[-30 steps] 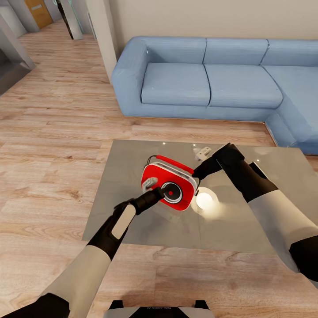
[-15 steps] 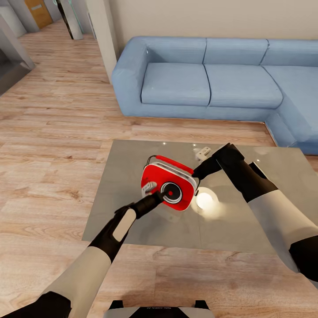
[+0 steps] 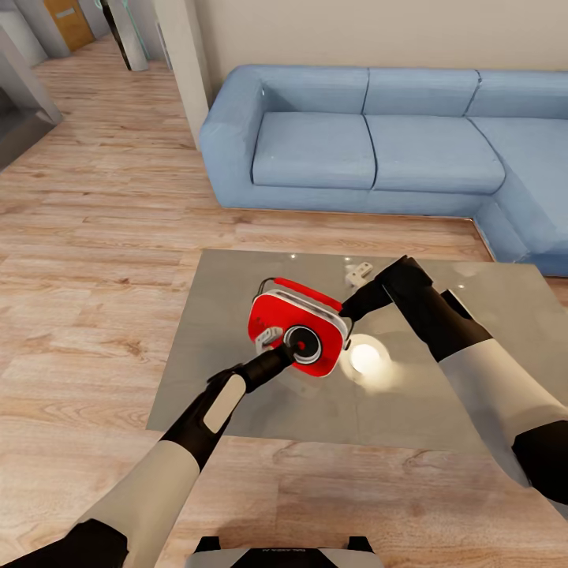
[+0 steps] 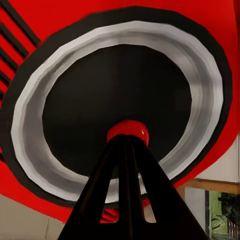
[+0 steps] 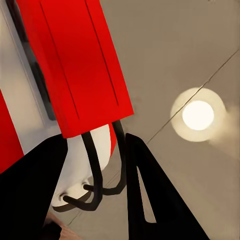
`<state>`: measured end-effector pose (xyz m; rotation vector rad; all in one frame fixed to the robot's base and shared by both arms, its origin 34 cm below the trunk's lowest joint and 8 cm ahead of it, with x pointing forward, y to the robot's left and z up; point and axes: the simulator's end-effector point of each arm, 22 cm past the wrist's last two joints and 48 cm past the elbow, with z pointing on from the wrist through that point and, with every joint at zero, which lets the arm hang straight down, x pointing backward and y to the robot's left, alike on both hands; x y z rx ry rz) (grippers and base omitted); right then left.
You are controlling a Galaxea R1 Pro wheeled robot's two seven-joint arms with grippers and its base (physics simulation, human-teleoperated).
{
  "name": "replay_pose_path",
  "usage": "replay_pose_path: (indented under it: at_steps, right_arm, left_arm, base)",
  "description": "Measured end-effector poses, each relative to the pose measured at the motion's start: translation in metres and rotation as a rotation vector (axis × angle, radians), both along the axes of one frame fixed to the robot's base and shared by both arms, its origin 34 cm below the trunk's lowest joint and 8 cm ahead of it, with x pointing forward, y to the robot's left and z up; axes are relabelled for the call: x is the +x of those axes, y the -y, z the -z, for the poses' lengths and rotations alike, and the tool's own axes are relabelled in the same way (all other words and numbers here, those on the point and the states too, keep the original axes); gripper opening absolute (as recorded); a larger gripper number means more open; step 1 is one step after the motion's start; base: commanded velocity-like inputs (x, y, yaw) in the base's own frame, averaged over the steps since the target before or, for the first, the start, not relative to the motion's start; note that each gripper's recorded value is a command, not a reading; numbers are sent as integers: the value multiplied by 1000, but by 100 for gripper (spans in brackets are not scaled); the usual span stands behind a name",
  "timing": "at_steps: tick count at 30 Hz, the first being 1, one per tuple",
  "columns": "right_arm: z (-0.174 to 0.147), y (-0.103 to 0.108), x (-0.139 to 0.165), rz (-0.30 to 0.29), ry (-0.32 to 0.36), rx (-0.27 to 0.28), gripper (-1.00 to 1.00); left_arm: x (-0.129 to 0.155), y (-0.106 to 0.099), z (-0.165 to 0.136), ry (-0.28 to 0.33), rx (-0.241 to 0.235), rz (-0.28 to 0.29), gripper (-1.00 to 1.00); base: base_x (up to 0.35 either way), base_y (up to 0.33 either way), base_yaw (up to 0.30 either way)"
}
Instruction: Turn on the radio receiver that's on the table in the living room.
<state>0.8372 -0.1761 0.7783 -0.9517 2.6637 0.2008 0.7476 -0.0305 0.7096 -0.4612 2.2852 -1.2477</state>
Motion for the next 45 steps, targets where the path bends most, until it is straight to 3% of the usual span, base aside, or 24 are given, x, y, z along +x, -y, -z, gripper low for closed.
replay_pose_path:
  at_steps: [15, 31, 34, 37, 38, 40, 45]
  right_arm:
    - [-1, -9, 1, -14, 9, 2, -100]
    - [3, -5, 1, 1, 5, -8, -100]
    - [4, 18, 13, 28, 58, -91, -100]
    - [0, 53, 33, 69, 147, -225, -100]
    - [-2, 68, 37, 101, 166, -263, -100]
    - [-4, 98, 40, 118, 185, -338, -100]
    - [-6, 146, 36, 170, 170, -391, -100]
  left_arm:
    - [-5, 18, -9, 9, -40, 9, -100]
    - [2, 21, -22, 45, -58, 0, -100]
    - [7, 28, -38, 83, -72, 16, -100]
    - [3, 49, -61, 137, -89, 75, -100]
    - [0, 67, -86, 190, -112, 126, -100]
    - [-2, 76, -98, 217, -124, 150, -100]
    - [-7, 86, -117, 263, -171, 188, -100]
  base:
    - [0, 0, 0]
    - [0, 0, 0]
    - [0, 0, 0]
    - [0, 0, 0]
    - [0, 0, 0]
    - [0, 0, 0]
    - [0, 0, 0]
